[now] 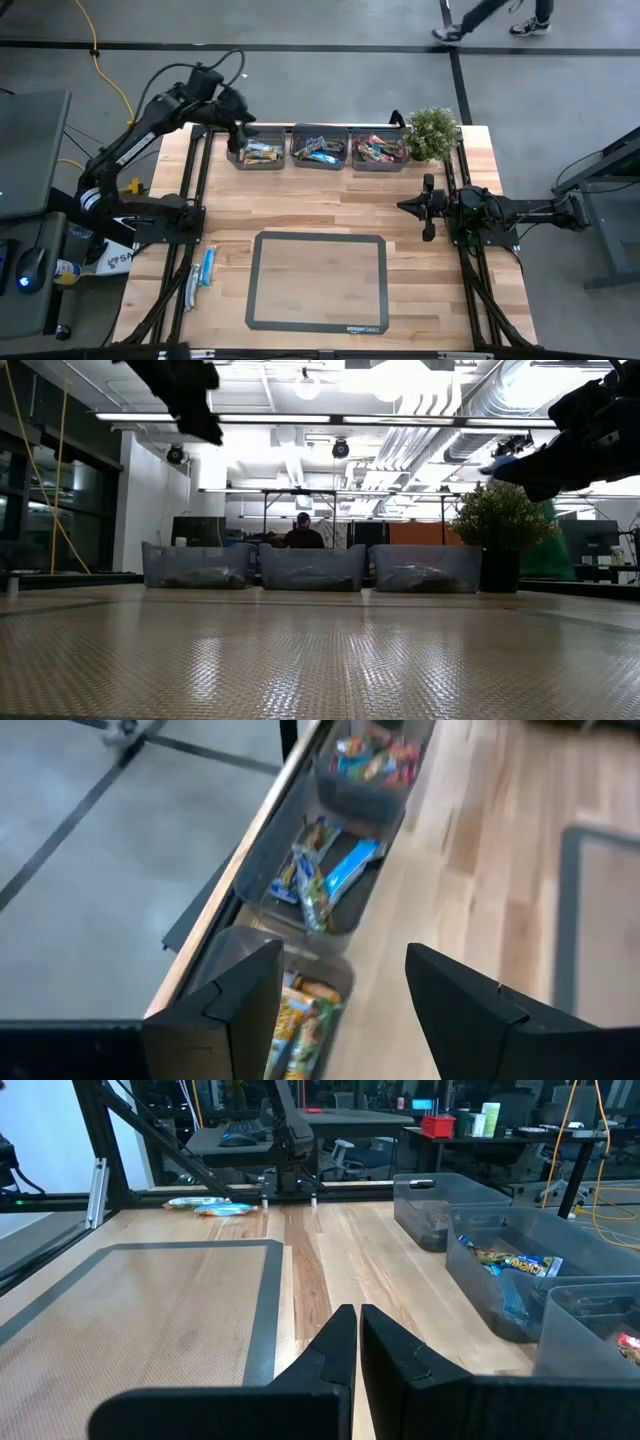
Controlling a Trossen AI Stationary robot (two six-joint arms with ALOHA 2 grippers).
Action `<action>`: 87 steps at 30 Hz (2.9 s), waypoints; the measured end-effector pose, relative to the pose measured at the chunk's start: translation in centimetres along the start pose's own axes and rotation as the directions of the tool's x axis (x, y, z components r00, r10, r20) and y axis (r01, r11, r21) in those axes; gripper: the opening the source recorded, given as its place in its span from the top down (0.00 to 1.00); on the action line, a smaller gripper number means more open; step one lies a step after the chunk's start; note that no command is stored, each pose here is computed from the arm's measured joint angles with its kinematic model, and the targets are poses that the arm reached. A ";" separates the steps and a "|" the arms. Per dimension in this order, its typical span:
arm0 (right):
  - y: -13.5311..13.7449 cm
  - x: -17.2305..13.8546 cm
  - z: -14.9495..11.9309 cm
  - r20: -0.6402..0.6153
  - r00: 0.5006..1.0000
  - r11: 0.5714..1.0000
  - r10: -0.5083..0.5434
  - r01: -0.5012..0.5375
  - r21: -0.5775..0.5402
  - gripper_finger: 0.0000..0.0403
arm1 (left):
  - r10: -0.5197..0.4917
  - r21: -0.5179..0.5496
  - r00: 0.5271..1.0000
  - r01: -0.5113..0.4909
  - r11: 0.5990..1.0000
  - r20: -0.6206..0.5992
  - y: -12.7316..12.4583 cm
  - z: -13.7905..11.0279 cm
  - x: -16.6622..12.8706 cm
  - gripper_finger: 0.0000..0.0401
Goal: Pick and place Granola Bars by type
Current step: Put the orange granola bar into the left black bin
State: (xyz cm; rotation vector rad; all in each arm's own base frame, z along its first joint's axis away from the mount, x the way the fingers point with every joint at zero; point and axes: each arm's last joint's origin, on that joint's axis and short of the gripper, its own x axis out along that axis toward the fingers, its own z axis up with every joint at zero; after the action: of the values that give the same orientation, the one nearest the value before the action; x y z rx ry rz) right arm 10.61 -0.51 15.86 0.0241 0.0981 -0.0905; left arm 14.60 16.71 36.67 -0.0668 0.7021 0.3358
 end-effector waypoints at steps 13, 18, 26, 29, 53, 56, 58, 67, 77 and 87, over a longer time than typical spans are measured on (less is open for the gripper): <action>0.0 0.0 0.0 -0.001 1.000 1.000 0.000 0.000 0.000 0.99 | 0.138 -0.149 0.962 -0.105 0.983 0.235 -4.3 -0.9 -8.7 0.48; 0.0 0.0 0.0 0.000 1.000 1.000 -0.001 0.001 0.000 0.99 | 0.234 -0.298 0.935 -0.151 0.943 0.267 -5.5 -1.9 -11.0 0.48; 0.0 0.0 0.0 0.000 1.000 1.000 0.000 0.000 0.000 0.99 | 0.283 -0.596 0.951 -0.156 0.788 0.125 -6.7 -4.2 -12.1 0.48; 0.0 0.0 0.0 0.000 1.000 1.000 -0.001 0.001 0.000 0.99 | 0.218 -0.606 0.972 -0.122 0.786 0.087 -7.2 -4.8 -12.1 0.48; 0.0 0.0 0.0 0.000 1.000 1.000 0.000 0.000 0.000 0.99 | -0.338 -0.396 0.940 0.329 0.857 0.048 -11.9 -9.3 -14.5 0.48; 0.0 0.0 0.0 0.000 1.000 1.000 0.000 0.000 0.000 0.99 | -0.334 -0.393 0.940 0.331 0.858 0.063 -12.1 -9.5 -14.9 0.48; 0.0 0.0 0.0 0.000 1.000 1.000 0.000 0.000 0.000 0.99 | -0.330 -0.401 0.941 0.331 0.854 0.076 -12.4 -9.8 -15.2 0.48; 0.0 0.0 0.0 -0.001 1.000 1.000 0.000 0.000 0.000 0.99 | -0.325 -0.414 0.937 0.349 0.841 0.129 -13.6 -11.3 -16.3 0.48; 0.0 0.0 0.0 -0.001 1.000 1.000 0.000 0.000 0.000 0.99 | -0.423 -0.492 0.898 0.425 0.759 0.123 -14.0 -13.6 -14.1 0.48; 0.0 0.0 0.0 -0.001 1.000 1.000 0.000 0.000 0.000 0.99 | -0.363 -0.514 0.920 0.385 0.766 0.147 -15.2 -16.4 -14.3 0.48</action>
State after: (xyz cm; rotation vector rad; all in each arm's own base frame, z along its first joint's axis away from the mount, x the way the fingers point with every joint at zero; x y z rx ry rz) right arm 10.61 -0.51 15.86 0.0242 0.0986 -0.0908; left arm -0.86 -4.44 32.55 -0.7295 0.5211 0.1355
